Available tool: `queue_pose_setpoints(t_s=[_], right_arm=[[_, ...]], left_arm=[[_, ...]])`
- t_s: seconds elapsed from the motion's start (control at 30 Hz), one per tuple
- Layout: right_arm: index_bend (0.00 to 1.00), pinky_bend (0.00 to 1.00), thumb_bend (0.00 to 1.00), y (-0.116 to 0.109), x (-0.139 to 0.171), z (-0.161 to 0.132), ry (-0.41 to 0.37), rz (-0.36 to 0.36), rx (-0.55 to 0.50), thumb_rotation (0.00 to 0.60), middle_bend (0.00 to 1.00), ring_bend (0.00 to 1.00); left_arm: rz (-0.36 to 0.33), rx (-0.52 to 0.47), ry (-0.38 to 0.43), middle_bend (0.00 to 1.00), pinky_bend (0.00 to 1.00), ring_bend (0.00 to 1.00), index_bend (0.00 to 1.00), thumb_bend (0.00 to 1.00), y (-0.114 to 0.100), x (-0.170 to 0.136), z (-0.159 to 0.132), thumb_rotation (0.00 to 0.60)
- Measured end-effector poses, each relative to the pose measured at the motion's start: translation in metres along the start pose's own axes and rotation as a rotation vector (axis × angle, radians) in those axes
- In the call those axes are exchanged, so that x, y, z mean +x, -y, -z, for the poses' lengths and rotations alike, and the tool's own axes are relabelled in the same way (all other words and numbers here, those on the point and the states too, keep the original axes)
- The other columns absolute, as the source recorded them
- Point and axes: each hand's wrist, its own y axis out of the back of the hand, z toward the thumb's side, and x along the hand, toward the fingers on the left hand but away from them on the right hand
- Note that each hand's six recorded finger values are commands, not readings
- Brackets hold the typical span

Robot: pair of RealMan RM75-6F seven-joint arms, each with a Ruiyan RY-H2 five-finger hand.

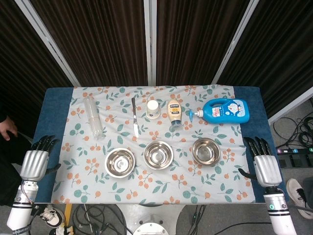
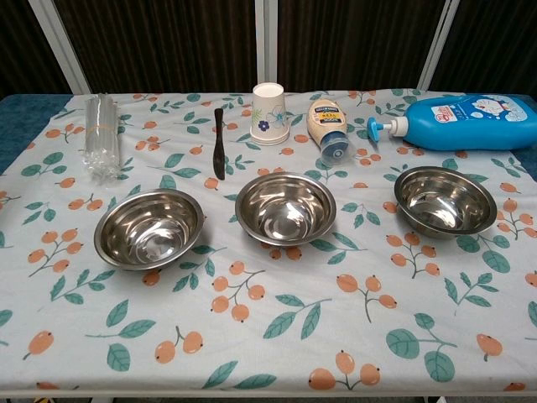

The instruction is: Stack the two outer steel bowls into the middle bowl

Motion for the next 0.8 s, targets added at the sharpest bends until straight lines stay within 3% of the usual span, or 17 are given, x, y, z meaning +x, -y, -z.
queue_pose_setpoints(t_s=[0.13,0.37,0.8], right_arm=[[0.08,0.00,0.04,0.007,-0.003,-0.010,-0.040,-0.048,0.045,0.600,0.23,0.08],[0.31,0.03,0.05,0.027,-0.011,-0.043,-0.150,-0.130,0.150,0.600,0.37,0.22],[0.38,0.04,0.08,0.064,-0.035,-0.069,-0.207,-0.171,0.259,0.600,0.42,0.22]], left_arm=[[0.010,-0.006,0.004,0.26,0.29,0.17,0.27,0.10,0.002,-0.004,0.000,0.600],[0.002,-0.024,0.008,0.26,0.29,0.17,0.27,0.10,0.003,-0.007,0.001,0.600],[-0.010,-0.038,0.025,0.26,0.29,0.17,0.27,0.10,-0.004,-0.011,0.005,0.600]])
